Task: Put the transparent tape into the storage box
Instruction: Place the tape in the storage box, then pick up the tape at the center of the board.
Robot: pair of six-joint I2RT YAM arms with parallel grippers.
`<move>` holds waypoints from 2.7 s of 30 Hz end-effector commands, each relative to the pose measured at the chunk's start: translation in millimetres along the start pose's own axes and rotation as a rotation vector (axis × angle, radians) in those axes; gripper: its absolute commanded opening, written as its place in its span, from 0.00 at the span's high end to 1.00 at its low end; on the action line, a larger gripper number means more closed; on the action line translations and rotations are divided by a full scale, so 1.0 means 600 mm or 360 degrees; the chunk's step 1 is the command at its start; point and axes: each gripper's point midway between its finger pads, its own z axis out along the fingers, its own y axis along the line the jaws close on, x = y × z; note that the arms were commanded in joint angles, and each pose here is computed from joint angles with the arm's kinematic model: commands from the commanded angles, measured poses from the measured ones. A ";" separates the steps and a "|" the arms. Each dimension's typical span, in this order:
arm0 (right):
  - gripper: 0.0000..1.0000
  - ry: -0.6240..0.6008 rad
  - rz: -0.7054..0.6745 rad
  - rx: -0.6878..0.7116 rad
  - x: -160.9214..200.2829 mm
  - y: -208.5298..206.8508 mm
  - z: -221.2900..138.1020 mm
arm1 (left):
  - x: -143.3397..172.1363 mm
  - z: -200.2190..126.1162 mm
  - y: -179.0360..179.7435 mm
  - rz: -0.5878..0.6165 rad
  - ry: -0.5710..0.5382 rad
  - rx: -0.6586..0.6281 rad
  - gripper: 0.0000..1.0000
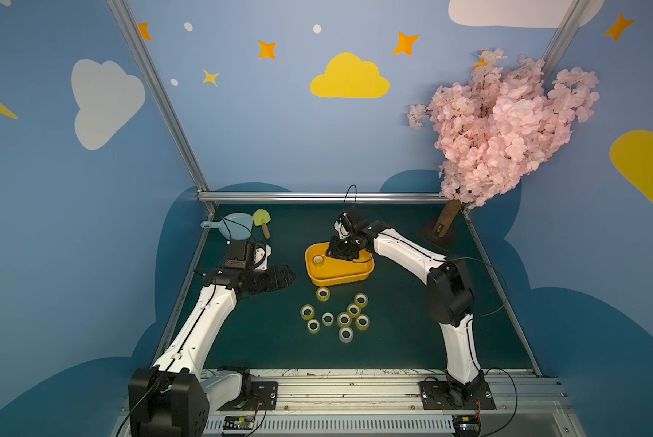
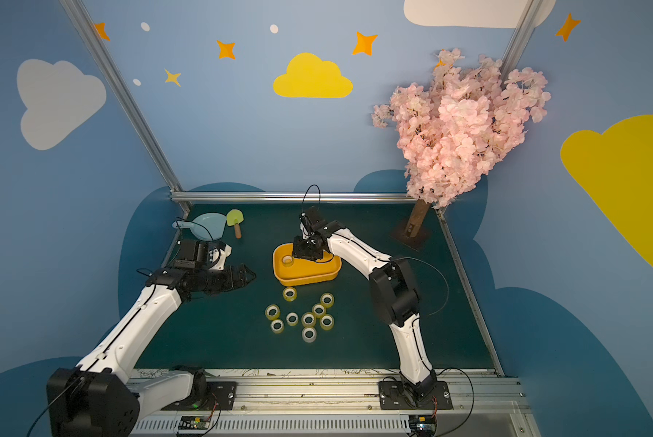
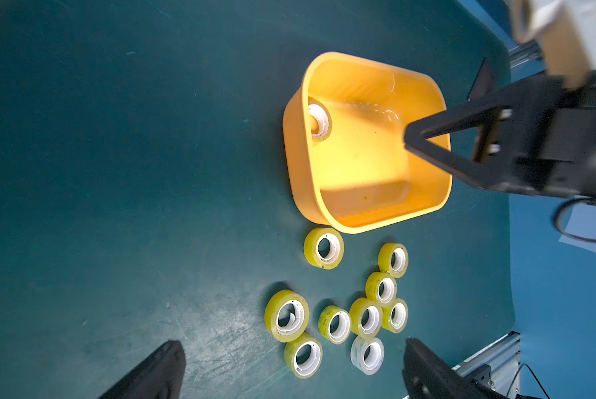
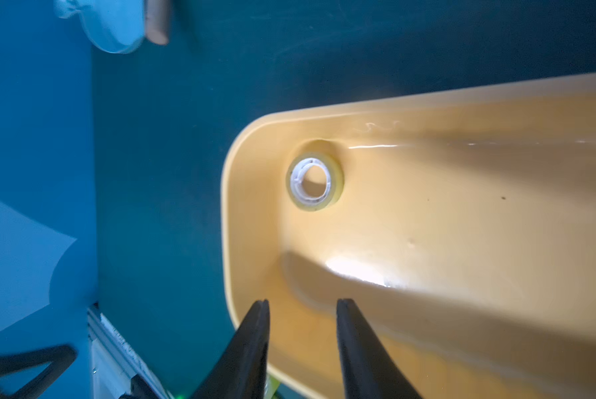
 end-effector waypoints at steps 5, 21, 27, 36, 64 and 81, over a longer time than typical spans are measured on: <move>0.64 -0.0067 -0.0123 0.0019 0.055 -0.010 -0.109 | 0.010 0.018 -0.022 -0.0028 0.0093 0.0148 0.00; 0.58 -0.0065 -0.0338 0.0070 0.237 -0.095 -0.244 | 0.008 0.021 -0.022 -0.0016 0.0076 0.0144 0.00; 0.43 -0.0092 -0.0270 0.0096 0.287 -0.142 -0.234 | 0.015 0.025 -0.022 -0.0017 0.0098 0.0129 0.00; 0.34 -0.0034 -0.0227 0.0160 0.326 -0.179 -0.220 | -0.009 0.021 -0.031 0.0026 0.0071 0.0109 0.00; 0.47 0.0272 -0.0092 0.0224 0.357 -0.211 -0.109 | -0.059 0.067 -0.015 0.0030 0.0205 -0.0003 0.00; 0.50 0.0405 -0.0118 0.0342 0.348 -0.196 -0.057 | -0.060 0.059 -0.020 0.0054 0.0180 -0.0002 0.00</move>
